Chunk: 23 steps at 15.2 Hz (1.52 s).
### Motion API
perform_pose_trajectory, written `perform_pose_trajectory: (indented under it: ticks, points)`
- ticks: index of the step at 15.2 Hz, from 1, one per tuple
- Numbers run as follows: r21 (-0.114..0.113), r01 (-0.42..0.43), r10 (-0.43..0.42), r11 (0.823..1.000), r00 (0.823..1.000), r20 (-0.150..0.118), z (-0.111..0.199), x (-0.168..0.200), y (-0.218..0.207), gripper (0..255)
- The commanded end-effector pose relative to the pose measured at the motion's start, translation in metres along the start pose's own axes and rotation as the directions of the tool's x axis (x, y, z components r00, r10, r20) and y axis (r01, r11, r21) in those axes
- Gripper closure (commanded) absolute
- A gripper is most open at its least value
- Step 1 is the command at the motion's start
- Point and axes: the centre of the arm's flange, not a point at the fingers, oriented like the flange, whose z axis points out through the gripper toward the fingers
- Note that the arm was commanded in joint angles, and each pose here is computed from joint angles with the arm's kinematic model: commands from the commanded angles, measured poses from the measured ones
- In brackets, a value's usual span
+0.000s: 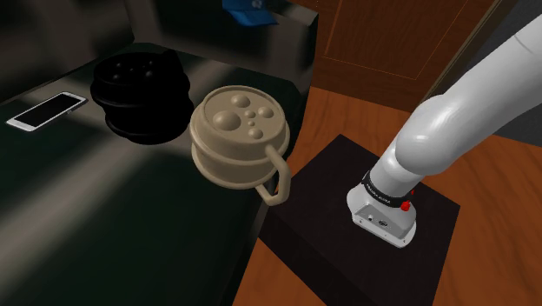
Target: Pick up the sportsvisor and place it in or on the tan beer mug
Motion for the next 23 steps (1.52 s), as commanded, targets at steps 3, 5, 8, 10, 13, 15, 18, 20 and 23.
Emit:
perform_pose_trajectory:
  ticks: [3, 5, 8, 10, 13, 15, 18, 20, 23]
  points:
    - [0.000, 0.000, 0.000, 1.000, 1.000, 0.000, -0.009, -0.044, -0.019, 255]
    - [0.000, 0.000, 0.000, 1.000, 1.000, 0.000, -0.014, -0.067, -0.029, 255]
    - [0.000, 0.000, 0.000, 1.000, 1.000, 0.000, -0.021, -0.103, -0.045, 255]
    - [0.000, 0.000, 0.000, 1.000, 1.000, 0.000, -0.026, -0.127, -0.055, 255]
    - [0.000, 0.000, 0.000, 1.000, 1.000, 0.000, -0.033, -0.163, -0.070, 255]
    - [0.000, 0.000, 0.000, 1.000, 1.000, 0.000, -0.038, -0.187, -0.081, 255]
    - [0.000, 0.000, 0.000, 1.000, 1.000, 0.000, -0.040, -0.219, -0.096, 255]
    - [0.000, 0.000, 0.000, 1.000, 1.000, 0.000, -0.029, -0.220, -0.097, 255]
    - [0.000, 0.000, 0.000, 1.000, 1.000, 0.000, -0.014, -0.221, -0.100, 255]
